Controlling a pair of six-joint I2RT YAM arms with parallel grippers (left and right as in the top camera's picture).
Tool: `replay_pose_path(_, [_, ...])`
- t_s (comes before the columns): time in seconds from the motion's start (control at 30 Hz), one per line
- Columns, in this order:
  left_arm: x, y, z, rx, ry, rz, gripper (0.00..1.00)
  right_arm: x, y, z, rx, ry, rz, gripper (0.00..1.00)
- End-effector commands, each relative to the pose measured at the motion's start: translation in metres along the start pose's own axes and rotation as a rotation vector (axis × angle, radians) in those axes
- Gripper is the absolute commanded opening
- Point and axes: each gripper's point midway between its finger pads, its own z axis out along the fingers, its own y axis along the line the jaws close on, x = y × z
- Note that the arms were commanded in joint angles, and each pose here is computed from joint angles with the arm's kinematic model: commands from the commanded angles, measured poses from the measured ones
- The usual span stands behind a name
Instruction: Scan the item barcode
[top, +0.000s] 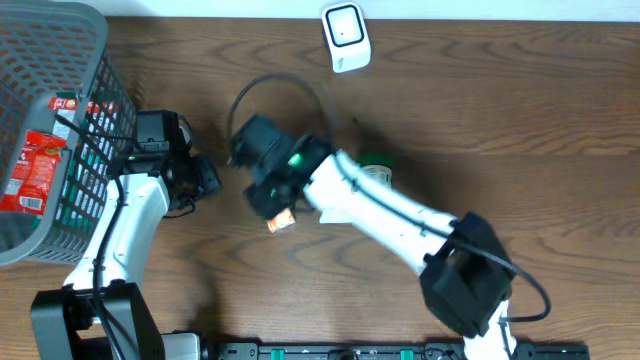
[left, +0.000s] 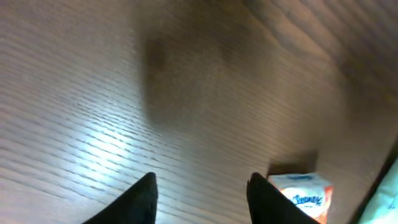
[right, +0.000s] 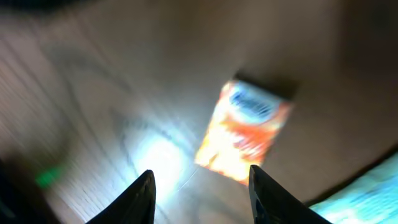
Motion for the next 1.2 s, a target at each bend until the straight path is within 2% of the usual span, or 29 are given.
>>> replay_pose_path(0.0, [0.001, 0.006, 0.002, -0.03, 0.002, -0.004, 0.51, 0.019, -0.003, 0.015, 0.189, 0.017, -0.05, 0.43])
replay_pose_path(0.17, [-0.005, 0.014, 0.001, -0.077, -0.029, -0.003, 0.72, 0.035, -0.01, 0.034, 0.347, -0.021, -0.042, 0.43])
replay_pose_path(0.27, [-0.005, 0.014, 0.001, -0.076, -0.028, -0.003, 0.75, 0.041, -0.019, 0.045, 0.402, -0.045, -0.045, 0.45])
replay_pose_path(0.3, [-0.005, 0.014, 0.001, -0.076, -0.028, -0.003, 0.81, 0.041, -0.024, 0.046, 0.423, -0.055, -0.045, 0.46])
replay_pose_path(0.33, [-0.005, 0.014, 0.001, -0.076, -0.028, -0.003, 0.83, 0.041, -0.029, 0.047, 0.445, -0.065, -0.045, 0.46])
replay_pose_path(0.63, [-0.005, 0.014, 0.001, -0.076, -0.028, -0.003, 0.85, 0.031, -0.065, 0.047, 0.554, -0.144, 0.0, 0.54])
replay_pose_path(0.83, [-0.005, 0.014, 0.001, -0.076, -0.029, -0.003, 0.85, 0.024, -0.092, 0.037, 0.618, -0.132, -0.034, 0.55])
replay_pose_path(0.9, [-0.005, 0.014, 0.001, -0.076, -0.028, -0.003, 0.85, 0.02, -0.09, 0.036, 0.601, -0.133, -0.038, 0.56])
replay_pose_path(0.97, [-0.005, 0.014, 0.001, -0.076, -0.028, -0.003, 0.85, 0.01, -0.072, 0.036, 0.526, -0.12, -0.139, 0.55])
replay_pose_path(1.07, [-0.005, 0.014, 0.001, -0.076, -0.028, -0.003, 0.85, -0.003, -0.058, 0.024, 0.495, -0.126, -0.189, 0.54])
replay_pose_path(1.17, [-0.005, 0.014, 0.001, -0.076, -0.028, -0.003, 0.85, -0.018, -0.044, 0.009, 0.476, -0.14, -0.232, 0.45])
